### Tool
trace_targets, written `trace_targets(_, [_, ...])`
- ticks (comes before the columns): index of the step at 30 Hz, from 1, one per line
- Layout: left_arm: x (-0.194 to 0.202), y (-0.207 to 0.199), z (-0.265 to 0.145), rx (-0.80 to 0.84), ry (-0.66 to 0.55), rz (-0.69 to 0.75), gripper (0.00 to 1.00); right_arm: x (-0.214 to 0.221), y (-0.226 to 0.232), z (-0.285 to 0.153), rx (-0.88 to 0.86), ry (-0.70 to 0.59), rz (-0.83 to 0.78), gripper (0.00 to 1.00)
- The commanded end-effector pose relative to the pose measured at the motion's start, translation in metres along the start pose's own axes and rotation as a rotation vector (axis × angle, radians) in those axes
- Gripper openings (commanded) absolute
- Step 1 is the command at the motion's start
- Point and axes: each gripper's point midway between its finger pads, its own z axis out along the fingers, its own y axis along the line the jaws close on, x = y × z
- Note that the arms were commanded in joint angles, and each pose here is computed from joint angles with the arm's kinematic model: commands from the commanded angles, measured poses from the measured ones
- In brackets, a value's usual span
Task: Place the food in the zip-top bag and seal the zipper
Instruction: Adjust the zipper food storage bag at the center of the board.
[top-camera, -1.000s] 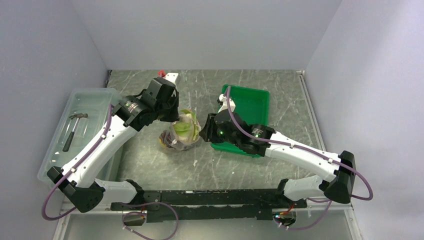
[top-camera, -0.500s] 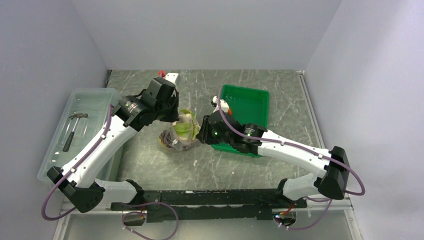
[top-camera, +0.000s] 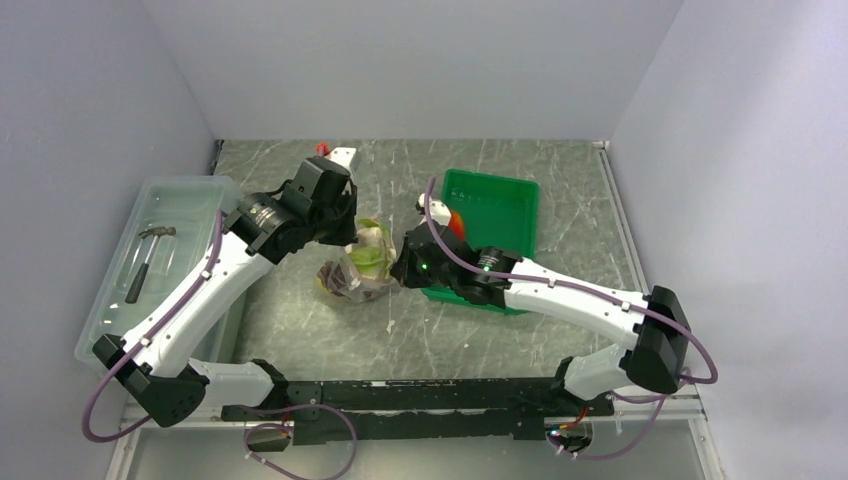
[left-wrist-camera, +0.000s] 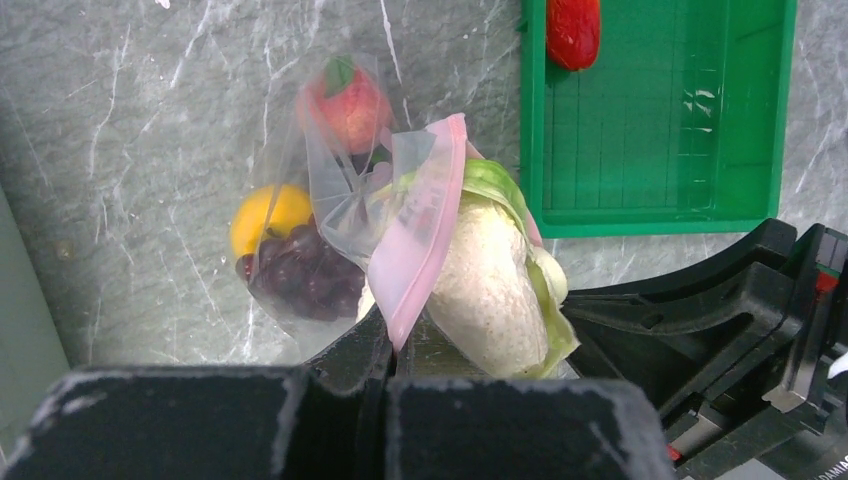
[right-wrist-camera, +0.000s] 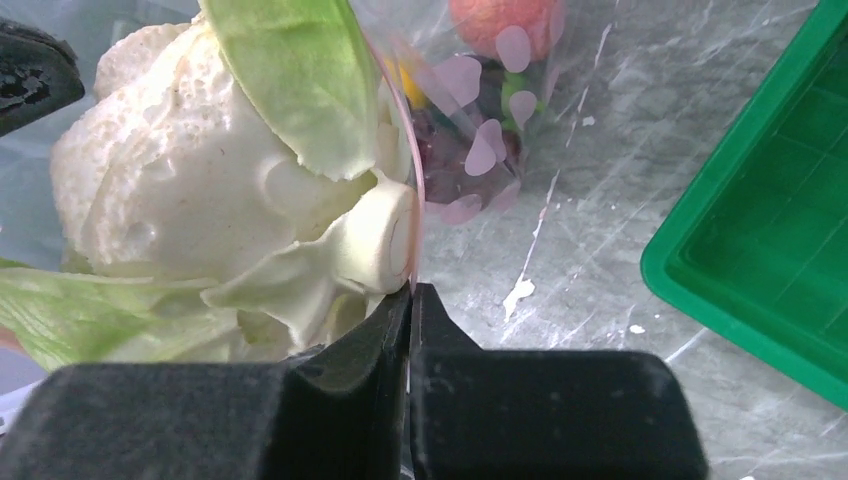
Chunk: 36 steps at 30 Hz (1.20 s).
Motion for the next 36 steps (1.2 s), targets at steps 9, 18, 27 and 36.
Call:
trace_targets(9, [-0.02, 0.003, -0.015, -0.011, -0.08, -0.008, 0.01, -0.071, 0.026, -0.044, -0.012, -0.19, -0.092, 0.0])
trace_targets(18, [-0.034, 0.018, -0.038, -0.081, -0.137, 0.004, 0.03, -0.133, 0.06, -0.093, -0.038, -0.301, -0.236, 0.0])
trace_targets(27, [-0.055, 0.024, -0.057, -0.108, -0.207, 0.019, 0.07, -0.152, 0.075, -0.106, -0.092, -0.336, -0.284, 0.0])
trace_targets(36, [-0.056, 0.017, -0.044, -0.107, -0.157, 0.039, 0.0, -0.143, 0.055, -0.083, -0.048, -0.26, -0.266, 0.0])
